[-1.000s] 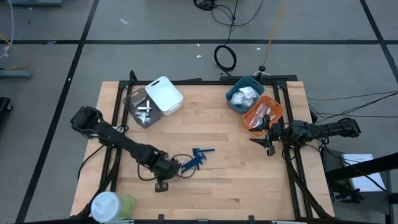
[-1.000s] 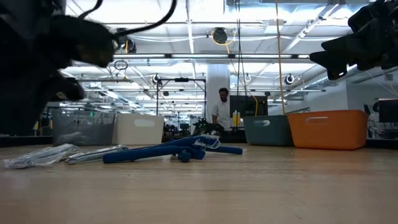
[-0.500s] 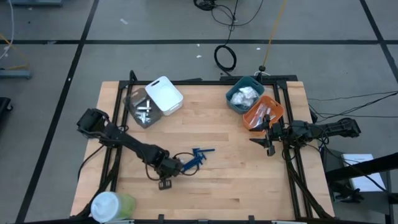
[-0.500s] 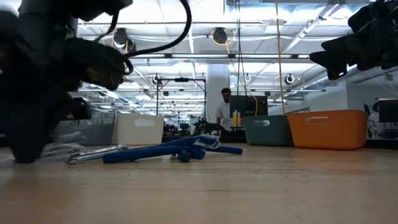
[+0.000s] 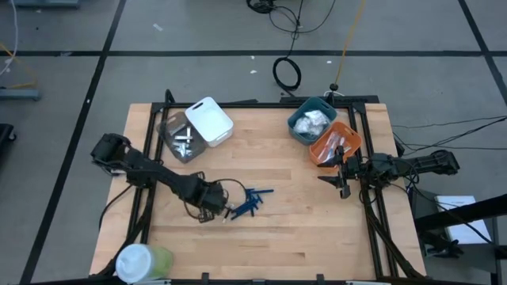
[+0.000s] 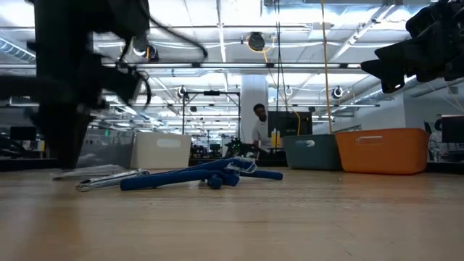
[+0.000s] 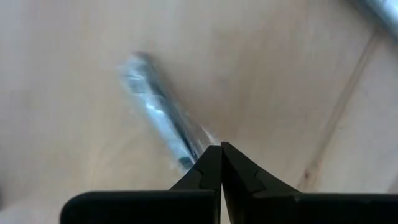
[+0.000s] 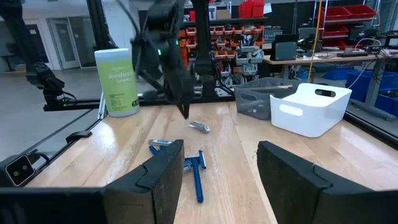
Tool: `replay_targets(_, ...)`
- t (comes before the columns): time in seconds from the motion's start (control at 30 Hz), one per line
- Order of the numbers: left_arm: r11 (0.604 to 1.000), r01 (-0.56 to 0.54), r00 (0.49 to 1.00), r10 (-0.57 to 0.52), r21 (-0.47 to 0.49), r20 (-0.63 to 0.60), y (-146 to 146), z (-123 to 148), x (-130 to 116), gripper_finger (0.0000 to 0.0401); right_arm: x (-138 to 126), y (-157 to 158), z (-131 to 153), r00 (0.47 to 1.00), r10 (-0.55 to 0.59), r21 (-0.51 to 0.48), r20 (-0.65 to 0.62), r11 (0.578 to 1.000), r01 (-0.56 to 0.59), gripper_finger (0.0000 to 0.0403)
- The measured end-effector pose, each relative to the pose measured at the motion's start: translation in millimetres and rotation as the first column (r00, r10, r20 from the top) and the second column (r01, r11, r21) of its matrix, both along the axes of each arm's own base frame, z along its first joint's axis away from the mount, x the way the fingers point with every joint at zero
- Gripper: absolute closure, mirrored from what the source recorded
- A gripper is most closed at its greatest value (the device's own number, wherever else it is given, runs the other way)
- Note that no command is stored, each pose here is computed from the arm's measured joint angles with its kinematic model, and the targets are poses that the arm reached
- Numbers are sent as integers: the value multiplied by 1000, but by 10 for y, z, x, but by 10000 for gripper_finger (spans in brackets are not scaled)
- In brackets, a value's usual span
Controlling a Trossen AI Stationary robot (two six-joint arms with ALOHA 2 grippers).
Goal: Pick & Place Travel size toiletries
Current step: Put the left silver nail cutter into the black bin
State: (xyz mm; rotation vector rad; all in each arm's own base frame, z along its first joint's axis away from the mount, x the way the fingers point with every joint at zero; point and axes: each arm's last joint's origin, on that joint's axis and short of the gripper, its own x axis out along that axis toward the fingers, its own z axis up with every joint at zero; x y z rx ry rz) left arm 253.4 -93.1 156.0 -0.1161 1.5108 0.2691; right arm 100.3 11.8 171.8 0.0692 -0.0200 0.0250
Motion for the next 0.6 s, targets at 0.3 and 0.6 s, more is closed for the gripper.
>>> replay_targets(0.3, 942, -334, 936, 327, 34, 133, 108, 297, -88, 384, 0, 0, 2, 1000, 0, 0, 2, 1000, 0, 211)
replay_targets(0.6, 899, -432, 900, 426, 66, 92, 274, 87, -134, 262, 0, 0, 2, 1000, 0, 0, 2, 1000, 0, 211)
